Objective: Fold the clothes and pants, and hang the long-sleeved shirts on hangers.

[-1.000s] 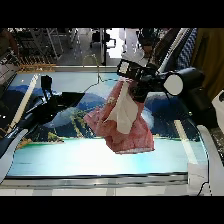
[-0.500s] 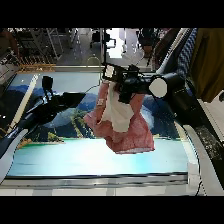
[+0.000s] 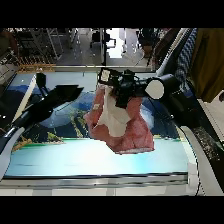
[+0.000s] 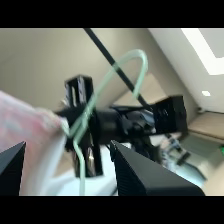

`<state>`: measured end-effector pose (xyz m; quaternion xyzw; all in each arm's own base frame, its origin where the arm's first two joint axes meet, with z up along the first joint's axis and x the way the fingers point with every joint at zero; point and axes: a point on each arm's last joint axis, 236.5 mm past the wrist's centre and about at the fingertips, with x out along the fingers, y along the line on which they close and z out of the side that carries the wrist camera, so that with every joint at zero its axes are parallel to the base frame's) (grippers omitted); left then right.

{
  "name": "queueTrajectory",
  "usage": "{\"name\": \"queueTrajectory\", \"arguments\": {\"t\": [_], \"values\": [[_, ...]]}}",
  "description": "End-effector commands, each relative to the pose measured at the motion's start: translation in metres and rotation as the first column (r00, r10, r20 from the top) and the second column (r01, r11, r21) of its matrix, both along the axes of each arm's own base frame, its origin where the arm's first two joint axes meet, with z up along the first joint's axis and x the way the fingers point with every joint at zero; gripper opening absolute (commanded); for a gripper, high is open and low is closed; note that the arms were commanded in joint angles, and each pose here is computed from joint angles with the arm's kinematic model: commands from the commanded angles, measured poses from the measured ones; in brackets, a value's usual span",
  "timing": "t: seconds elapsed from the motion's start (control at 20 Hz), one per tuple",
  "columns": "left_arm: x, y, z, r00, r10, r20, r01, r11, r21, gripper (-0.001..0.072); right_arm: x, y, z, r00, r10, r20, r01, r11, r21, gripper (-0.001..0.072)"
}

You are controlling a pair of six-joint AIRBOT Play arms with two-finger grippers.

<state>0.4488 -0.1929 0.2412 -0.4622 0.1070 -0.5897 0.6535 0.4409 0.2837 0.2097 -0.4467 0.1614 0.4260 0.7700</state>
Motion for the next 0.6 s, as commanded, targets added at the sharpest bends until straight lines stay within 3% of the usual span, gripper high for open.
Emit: {"name": "queueTrajectory", "arguments": {"t": [0.0,0.1,0.2,0.35,0.4,0.55], "values": [[0.013,0.03,0.011,0.996,0.07,0.051,-0.077,0.987,0.144,0.0582,-0.005,-0.018,-0.017,0.999,-0.016,-0.04,0.011,0.995,-0.1,0.0018],[0.03,0.054,0.004,0.986,0.163,-0.036,-0.14,0.926,0.351,0.0578,-0.001,-0.024,-0.018,0.997,-0.058,-0.043,0.053,0.993,-0.106,0.0017],[0.033,0.087,-0.015,0.933,0.301,-0.198,-0.15,0.824,0.546,0.0577,0.016,-0.043,-0.012,0.986,-0.165,0.005,0.165,0.98,-0.116,0.0017],[0.003,0.117,-0.042,0.826,0.426,-0.368,-0.062,0.719,0.692,0.0577,0.052,-0.077,0.017,0.929,-0.32,0.183,0.342,0.934,-0.104,0.0017],[-0.012,0.114,-0.049,0.817,0.405,-0.411,0.003,0.709,0.705,0.0577,0.06,-0.084,0.03,0.906,-0.349,0.239,0.378,0.922,-0.088,0.0017],[-0.045,0.073,-0.062,0.796,0.266,-0.544,0.192,0.741,0.644,0.0577,0.069,-0.092,0.064,0.863,-0.388,0.324,0.418,0.908,-0.026,0.0017]]}}
